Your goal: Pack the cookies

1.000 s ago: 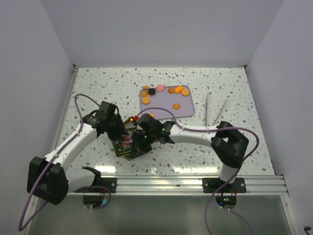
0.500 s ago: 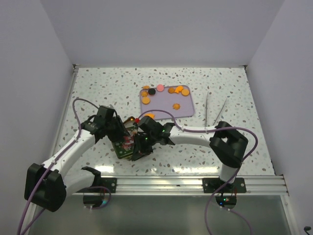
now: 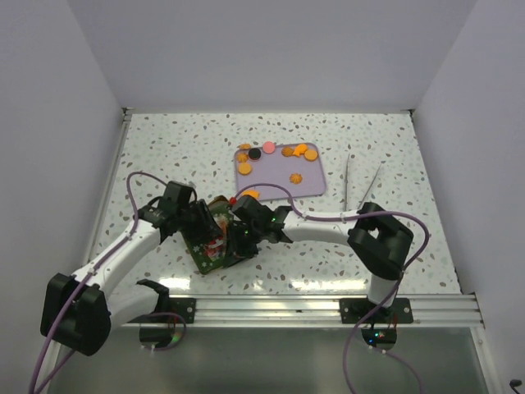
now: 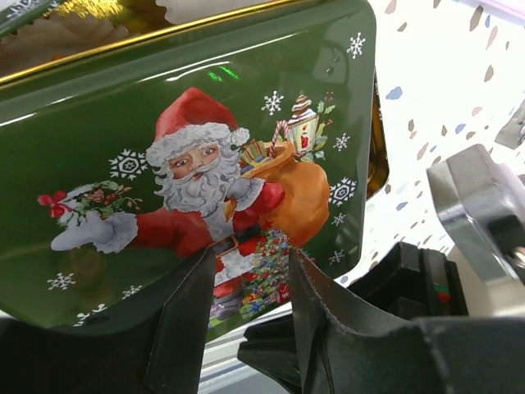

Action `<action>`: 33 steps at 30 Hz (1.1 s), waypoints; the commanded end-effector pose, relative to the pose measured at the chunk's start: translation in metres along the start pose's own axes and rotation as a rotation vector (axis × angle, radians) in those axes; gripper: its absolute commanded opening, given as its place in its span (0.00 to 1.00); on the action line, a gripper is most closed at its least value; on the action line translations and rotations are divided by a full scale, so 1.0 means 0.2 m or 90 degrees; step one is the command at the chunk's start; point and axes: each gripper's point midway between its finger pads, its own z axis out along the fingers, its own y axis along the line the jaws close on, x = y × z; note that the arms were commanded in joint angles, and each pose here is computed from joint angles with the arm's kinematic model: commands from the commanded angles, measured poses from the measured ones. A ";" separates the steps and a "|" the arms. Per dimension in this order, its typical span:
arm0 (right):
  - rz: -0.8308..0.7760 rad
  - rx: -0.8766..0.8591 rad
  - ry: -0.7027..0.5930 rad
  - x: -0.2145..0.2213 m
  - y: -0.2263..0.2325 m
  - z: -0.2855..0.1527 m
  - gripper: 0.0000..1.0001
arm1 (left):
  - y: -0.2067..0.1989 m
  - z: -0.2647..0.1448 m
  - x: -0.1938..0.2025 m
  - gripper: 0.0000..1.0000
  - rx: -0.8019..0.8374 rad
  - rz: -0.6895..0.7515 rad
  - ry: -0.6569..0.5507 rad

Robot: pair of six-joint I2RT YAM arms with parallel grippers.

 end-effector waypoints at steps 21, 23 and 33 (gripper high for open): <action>0.036 0.060 -0.104 -0.34 -0.14 -0.16 0.20 | -0.06 0.08 -0.14 0.47 -0.058 0.016 0.018; 0.036 0.061 -0.105 -0.34 -0.14 -0.16 0.19 | -0.07 0.09 -0.15 0.47 -0.058 0.018 0.018; 0.047 0.080 -0.128 -0.38 -0.23 -0.25 0.19 | -0.14 0.21 -0.24 0.46 -0.053 0.021 0.026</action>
